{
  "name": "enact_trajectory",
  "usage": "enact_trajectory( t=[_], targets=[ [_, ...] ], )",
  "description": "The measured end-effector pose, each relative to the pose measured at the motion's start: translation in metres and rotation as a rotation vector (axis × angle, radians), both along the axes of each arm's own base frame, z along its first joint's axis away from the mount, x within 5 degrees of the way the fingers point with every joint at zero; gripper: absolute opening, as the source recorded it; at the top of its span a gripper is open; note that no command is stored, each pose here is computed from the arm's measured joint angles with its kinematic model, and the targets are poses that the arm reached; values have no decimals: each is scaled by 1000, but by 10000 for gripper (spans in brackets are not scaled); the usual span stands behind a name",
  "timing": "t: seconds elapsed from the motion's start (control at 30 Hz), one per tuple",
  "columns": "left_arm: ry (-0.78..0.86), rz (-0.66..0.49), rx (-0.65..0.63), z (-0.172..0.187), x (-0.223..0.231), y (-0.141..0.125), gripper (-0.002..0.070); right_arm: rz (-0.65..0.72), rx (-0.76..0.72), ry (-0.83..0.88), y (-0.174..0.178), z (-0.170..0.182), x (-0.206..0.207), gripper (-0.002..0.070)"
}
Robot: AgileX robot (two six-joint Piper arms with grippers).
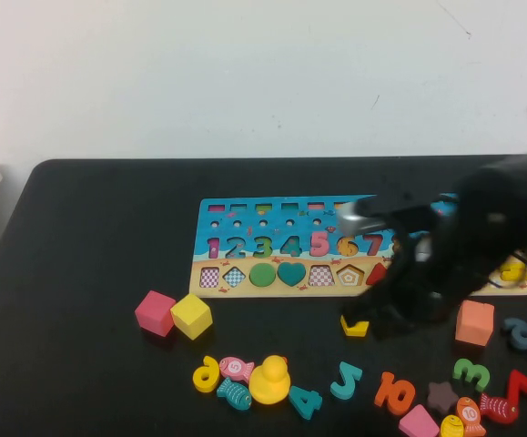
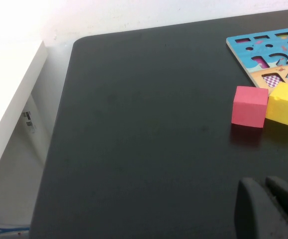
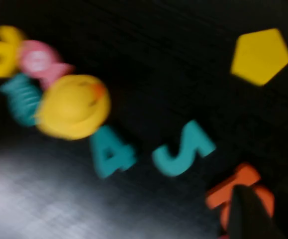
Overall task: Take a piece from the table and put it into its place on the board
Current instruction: Pick up the "Pentagon"
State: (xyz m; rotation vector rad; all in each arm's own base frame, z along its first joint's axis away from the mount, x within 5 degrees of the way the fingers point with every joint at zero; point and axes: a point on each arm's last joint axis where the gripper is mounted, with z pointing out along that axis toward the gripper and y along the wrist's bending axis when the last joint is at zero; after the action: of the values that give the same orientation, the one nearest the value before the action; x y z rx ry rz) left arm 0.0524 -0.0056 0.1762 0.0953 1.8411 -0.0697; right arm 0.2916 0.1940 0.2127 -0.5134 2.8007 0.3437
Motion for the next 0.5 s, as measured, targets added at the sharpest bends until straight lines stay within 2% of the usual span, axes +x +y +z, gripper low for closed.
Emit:
enact_trajectory(
  t=[0.1, 0.23, 0.33, 0.5],
  targets=[
    [0, 0, 2, 0, 0, 0, -2, -16, -102, 17, 14, -9, 15, 247],
    [0, -1, 4, 0, 0, 0, -2, -68, -132, 27, 25, -18, 33, 383],
    [0, -1, 4, 0, 0, 0, -1, -118, -133, 44, 29, -27, 39, 414],
    [-1, -2, 8, 0, 0, 0, -1, -172, -114, 29, 33, -44, 47, 426]
  ],
)
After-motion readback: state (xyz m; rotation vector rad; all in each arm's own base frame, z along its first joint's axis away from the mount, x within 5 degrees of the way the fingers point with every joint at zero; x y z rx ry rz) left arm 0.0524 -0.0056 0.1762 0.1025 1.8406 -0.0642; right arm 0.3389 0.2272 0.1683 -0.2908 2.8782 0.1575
